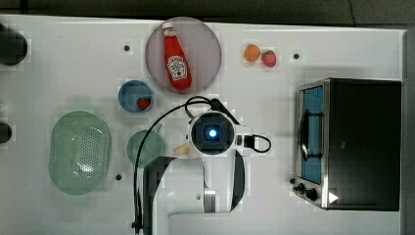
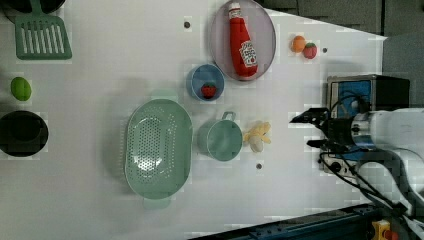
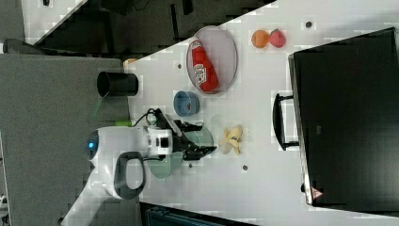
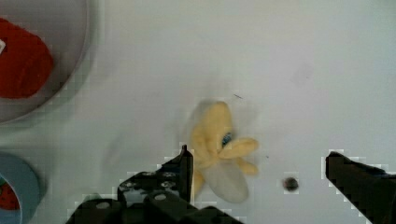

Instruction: Pick banana from table and place on oven.

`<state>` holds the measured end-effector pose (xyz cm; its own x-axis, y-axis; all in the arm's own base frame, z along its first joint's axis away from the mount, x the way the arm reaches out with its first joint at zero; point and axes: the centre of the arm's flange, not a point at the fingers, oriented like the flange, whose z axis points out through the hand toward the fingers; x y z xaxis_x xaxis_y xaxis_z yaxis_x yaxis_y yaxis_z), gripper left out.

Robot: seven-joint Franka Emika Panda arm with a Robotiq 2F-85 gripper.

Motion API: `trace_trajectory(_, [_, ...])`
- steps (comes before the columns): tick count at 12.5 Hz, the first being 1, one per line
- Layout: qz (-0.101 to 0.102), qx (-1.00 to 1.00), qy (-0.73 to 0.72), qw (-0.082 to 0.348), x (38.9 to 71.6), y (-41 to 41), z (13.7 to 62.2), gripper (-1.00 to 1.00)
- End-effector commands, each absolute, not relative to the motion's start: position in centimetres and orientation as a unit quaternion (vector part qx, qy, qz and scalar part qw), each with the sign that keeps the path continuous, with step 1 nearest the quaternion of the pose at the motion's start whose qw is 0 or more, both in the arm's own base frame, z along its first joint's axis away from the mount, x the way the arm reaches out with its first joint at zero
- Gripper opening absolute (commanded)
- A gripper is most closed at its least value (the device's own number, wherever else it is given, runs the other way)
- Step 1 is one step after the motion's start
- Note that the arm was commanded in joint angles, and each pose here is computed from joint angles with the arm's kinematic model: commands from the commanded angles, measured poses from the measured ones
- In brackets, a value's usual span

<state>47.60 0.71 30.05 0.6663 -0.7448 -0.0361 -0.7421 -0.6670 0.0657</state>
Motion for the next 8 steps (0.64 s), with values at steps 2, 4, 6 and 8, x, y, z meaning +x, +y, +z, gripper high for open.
trace_trajectory(2, [-0.026, 0.909, -0.415, 0.020, 47.4, 1.7, 24.7, 1.00])
trace_trajectory(4, [-0.035, 0.912, -0.407, 0.021, 47.2, 2.5, 21.6, 1.00])
trace_trajectory(6, [-0.041, 0.916, -0.400, 0.021, 46.9, 3.4, 18.9, 1.00])
trace_trajectory(8, [-0.047, 0.917, -0.395, 0.021, 46.5, 4.0, 16.8, 1.00])
